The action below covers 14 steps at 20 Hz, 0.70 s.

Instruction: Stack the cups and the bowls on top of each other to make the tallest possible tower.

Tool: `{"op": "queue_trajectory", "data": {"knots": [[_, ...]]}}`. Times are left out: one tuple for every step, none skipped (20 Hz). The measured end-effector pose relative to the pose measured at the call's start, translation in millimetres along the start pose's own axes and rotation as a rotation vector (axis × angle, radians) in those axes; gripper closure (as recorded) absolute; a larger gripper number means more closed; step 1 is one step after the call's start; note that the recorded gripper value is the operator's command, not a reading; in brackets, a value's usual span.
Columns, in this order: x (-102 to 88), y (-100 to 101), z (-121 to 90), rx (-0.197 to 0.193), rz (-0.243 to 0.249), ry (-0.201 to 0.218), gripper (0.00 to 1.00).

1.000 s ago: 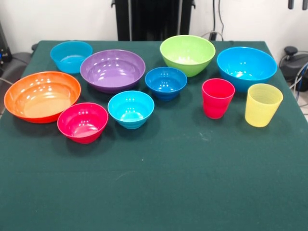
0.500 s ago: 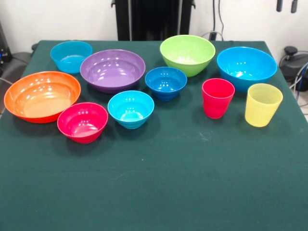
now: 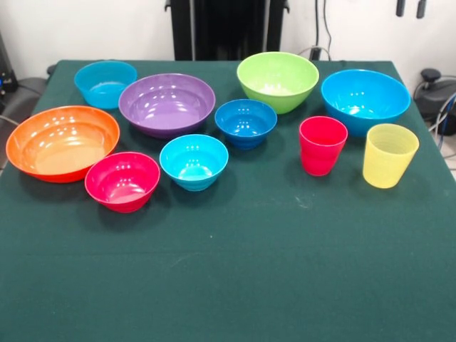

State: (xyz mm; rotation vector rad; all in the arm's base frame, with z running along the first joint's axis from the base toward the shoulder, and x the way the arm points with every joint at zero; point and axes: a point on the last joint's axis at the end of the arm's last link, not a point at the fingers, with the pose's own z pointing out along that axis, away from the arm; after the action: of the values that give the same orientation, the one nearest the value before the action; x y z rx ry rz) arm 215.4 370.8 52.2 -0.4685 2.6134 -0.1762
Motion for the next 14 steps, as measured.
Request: {"op": "queue_trajectory", "data": {"knots": [[1.9,-2,0,0.000,-0.003,0.003,0.00],[3.0,-3,0,0.000,-0.005,0.006,0.00],[5.9,-6,-1,0.000,-0.009,0.012,0.00],[6.7,-7,-1,0.001,-0.010,0.014,0.00],[8.0,-9,-2,0.002,-0.012,0.017,0.00],[10.7,-11,-2,0.004,-0.016,0.022,0.00],[11.7,-12,-3,0.005,-0.017,0.023,0.00],[12.8,-13,-3,0.005,-0.019,0.024,0.00],[14.2,-14,-3,0.006,-0.021,0.026,0.00],[15.8,-15,-4,0.007,-0.024,0.028,0.00],[17.6,-16,-4,0.007,-0.027,0.029,0.00],[18.6,-16,-4,0.007,-0.028,0.029,0.00],[19.7,-17,-5,0.007,-0.030,0.029,0.00],[20.8,-18,-5,0.006,-0.033,0.028,0.00]]}}
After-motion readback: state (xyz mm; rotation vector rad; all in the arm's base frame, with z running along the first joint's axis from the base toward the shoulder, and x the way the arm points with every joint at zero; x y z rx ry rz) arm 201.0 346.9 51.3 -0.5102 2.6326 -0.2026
